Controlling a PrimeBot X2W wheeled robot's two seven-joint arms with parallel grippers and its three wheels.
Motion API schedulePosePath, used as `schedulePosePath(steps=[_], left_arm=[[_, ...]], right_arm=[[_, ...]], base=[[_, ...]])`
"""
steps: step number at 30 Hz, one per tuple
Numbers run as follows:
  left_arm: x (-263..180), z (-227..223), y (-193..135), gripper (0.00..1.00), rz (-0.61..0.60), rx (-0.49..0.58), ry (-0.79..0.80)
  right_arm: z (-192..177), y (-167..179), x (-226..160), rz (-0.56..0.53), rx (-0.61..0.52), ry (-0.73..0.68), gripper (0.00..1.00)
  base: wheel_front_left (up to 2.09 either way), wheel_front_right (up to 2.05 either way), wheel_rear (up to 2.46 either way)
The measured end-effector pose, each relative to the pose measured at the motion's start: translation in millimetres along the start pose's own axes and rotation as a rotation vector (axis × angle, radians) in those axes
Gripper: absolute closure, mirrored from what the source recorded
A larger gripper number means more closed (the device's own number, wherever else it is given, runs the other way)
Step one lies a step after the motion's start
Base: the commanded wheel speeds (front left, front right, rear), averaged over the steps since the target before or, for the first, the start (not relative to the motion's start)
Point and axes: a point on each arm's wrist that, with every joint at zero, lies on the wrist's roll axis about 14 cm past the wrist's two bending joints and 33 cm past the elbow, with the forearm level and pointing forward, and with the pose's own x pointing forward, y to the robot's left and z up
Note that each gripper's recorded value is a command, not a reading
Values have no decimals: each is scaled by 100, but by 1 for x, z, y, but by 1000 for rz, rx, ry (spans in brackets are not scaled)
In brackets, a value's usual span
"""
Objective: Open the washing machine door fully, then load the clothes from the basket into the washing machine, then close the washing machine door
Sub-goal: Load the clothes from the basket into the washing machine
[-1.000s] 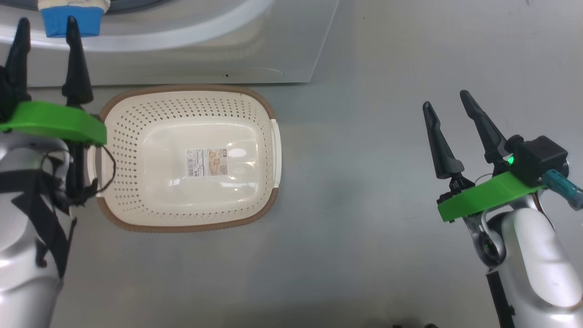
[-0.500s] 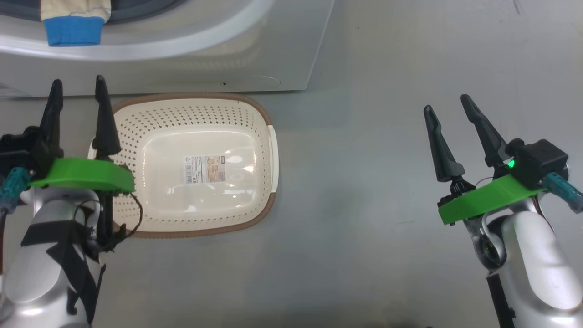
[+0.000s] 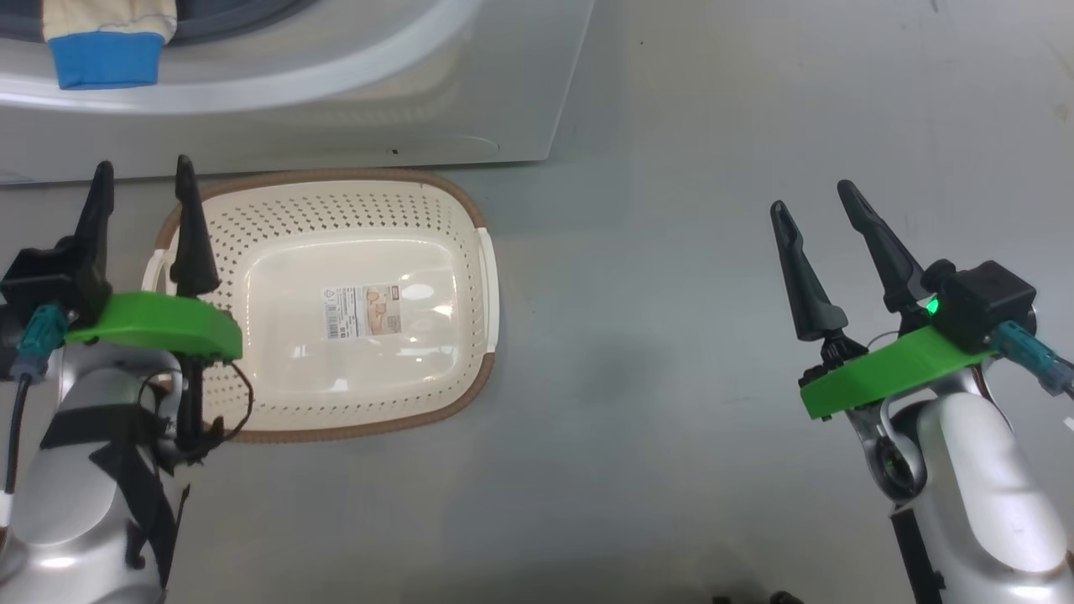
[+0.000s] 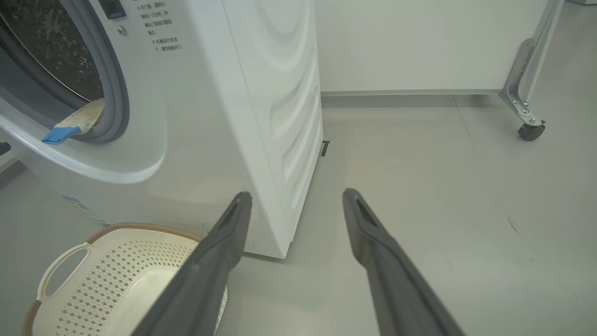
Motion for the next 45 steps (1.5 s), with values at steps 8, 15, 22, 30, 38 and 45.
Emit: schedulePosePath(steps=[8, 15, 22, 30, 38, 45], left_arm=[[27, -5, 2, 0, -9, 42, 48], [51, -8, 5, 0, -14, 72, 91], [68, -15, 9, 0, -10, 87, 132], [88, -25, 10, 0, -14, 138, 191], [95, -37, 12, 0, -3, 157, 233], [97, -45, 15, 100, -1, 179, 246]], right_arm=[[-4, -7, -5, -20, 9, 14, 0], [-8, -14, -8, -40, 20, 27, 0], [-8, -19, -10, -55, 26, 30, 0], [-12, -26, -15, -74, 30, 44, 0], [-13, -32, -18, -93, 36, 49, 0], [-14, -32, -14, -90, 35, 48, 0]], base=[[0, 0, 0], [0, 0, 0], [0, 0, 0], [0, 0, 0], [0, 0, 0], [0, 0, 0]])
